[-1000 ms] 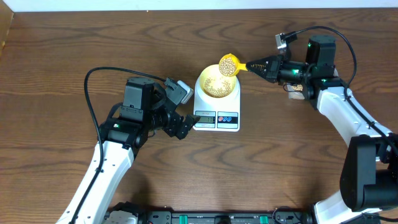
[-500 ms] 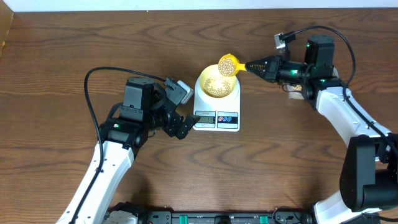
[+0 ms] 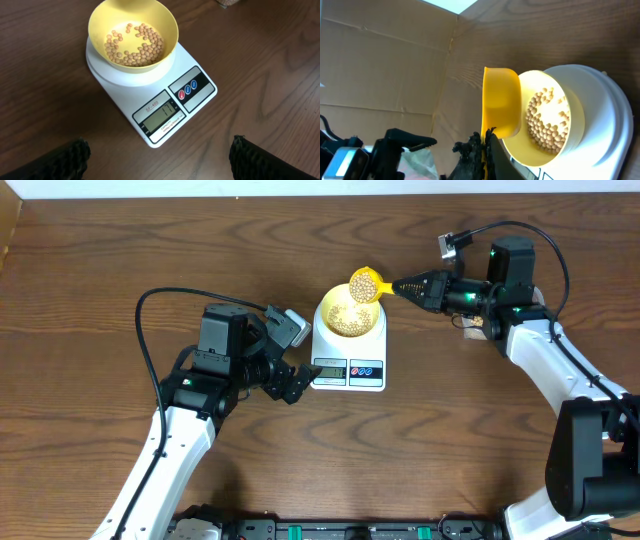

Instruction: Scoop item into bowl and weigh 50g on scale

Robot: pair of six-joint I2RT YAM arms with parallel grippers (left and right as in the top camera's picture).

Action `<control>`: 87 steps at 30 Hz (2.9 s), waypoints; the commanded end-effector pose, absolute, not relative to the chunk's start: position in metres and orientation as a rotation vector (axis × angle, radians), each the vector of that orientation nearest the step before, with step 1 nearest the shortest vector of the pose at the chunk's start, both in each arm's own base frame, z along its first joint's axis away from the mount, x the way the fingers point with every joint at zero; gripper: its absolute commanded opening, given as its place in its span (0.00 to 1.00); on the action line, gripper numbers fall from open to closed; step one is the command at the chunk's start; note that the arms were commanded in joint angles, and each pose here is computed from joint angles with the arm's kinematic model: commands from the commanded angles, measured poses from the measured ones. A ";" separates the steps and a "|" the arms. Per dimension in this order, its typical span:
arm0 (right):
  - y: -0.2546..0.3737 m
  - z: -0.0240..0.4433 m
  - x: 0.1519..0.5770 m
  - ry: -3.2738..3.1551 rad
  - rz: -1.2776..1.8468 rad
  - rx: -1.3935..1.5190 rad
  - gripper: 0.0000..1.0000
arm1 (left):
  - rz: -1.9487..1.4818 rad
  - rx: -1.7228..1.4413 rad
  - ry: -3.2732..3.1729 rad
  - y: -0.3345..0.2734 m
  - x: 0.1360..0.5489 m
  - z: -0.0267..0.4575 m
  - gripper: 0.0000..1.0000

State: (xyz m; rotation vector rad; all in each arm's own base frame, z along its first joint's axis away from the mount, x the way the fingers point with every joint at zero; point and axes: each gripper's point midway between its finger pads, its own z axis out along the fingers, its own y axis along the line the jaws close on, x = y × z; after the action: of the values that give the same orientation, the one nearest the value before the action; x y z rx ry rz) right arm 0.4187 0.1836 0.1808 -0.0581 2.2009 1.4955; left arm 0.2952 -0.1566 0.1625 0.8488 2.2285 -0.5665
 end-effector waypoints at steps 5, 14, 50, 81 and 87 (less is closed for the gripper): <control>0.186 0.180 0.419 2.168 1.449 -0.168 0.01 | -0.556 0.846 2.225 -0.155 0.295 0.164 0.91; 0.187 0.180 0.419 2.158 1.434 -0.198 0.01 | -0.556 0.846 2.225 -0.155 0.295 0.164 0.91; 0.198 0.174 0.420 2.124 1.302 -0.345 0.01 | -0.556 0.846 2.225 -0.155 0.295 0.164 0.91; 0.200 0.171 0.422 2.058 1.174 -0.505 0.01 | -0.556 0.846 2.225 -0.155 0.295 0.164 0.91; 0.205 0.170 0.421 2.043 1.134 -0.554 0.01 | -0.556 0.846 2.225 -0.155 0.295 0.164 0.91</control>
State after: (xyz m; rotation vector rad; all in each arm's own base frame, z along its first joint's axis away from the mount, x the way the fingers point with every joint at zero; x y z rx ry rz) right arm 0.4210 0.1991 0.1714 -0.4982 2.0619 1.1687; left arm 0.2952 -0.1566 0.1625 0.8488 2.2285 -0.5665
